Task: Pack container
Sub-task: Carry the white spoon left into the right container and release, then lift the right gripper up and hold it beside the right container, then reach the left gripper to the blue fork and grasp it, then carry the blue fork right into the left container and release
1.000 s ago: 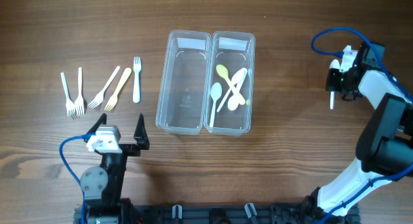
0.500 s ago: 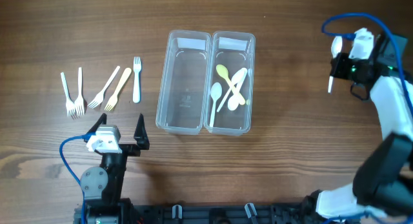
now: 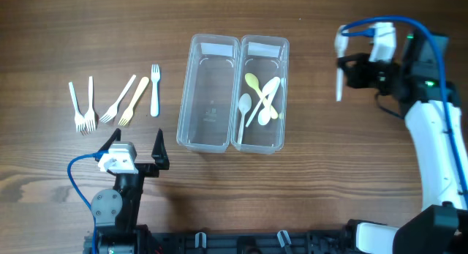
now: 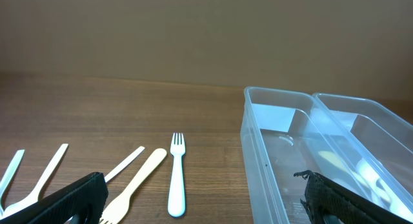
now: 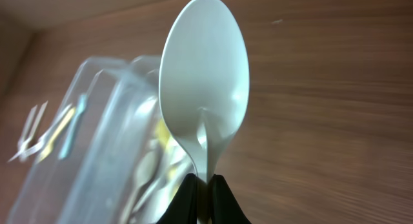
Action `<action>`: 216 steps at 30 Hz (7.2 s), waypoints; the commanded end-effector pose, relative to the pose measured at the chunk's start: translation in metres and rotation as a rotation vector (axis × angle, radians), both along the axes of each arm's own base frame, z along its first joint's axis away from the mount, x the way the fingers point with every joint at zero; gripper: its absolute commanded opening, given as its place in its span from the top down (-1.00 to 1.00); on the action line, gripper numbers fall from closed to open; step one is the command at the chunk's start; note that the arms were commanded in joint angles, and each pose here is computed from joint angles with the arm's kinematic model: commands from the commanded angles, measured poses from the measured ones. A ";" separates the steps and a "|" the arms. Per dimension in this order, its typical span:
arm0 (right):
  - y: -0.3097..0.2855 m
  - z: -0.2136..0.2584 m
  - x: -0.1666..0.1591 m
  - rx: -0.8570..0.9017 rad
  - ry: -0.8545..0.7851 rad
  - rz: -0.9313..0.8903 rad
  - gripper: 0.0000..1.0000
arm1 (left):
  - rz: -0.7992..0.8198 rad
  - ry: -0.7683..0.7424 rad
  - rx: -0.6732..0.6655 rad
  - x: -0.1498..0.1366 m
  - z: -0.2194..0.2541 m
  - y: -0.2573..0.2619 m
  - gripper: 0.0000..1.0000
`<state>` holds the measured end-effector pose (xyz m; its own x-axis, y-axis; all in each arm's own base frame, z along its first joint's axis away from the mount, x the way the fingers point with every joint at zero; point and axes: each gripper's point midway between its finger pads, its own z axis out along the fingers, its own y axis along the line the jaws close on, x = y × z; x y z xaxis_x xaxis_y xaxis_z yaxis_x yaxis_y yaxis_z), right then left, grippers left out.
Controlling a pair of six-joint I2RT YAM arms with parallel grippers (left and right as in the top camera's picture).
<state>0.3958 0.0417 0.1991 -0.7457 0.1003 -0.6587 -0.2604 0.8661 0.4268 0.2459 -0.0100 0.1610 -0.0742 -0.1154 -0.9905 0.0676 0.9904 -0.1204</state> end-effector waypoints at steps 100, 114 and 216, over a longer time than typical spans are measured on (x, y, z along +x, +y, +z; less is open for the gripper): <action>0.010 -0.040 0.040 -0.302 0.013 -0.240 -1.00 | -0.167 -0.157 -0.032 -0.008 0.053 -0.028 -1.00; 0.010 -0.040 0.040 -0.302 0.013 -0.240 -1.00 | -0.090 0.386 -0.052 0.071 0.132 -0.013 -0.99; 0.010 -0.040 0.041 -0.301 0.011 -0.241 -0.99 | -0.280 0.738 0.002 0.162 0.070 -0.086 0.92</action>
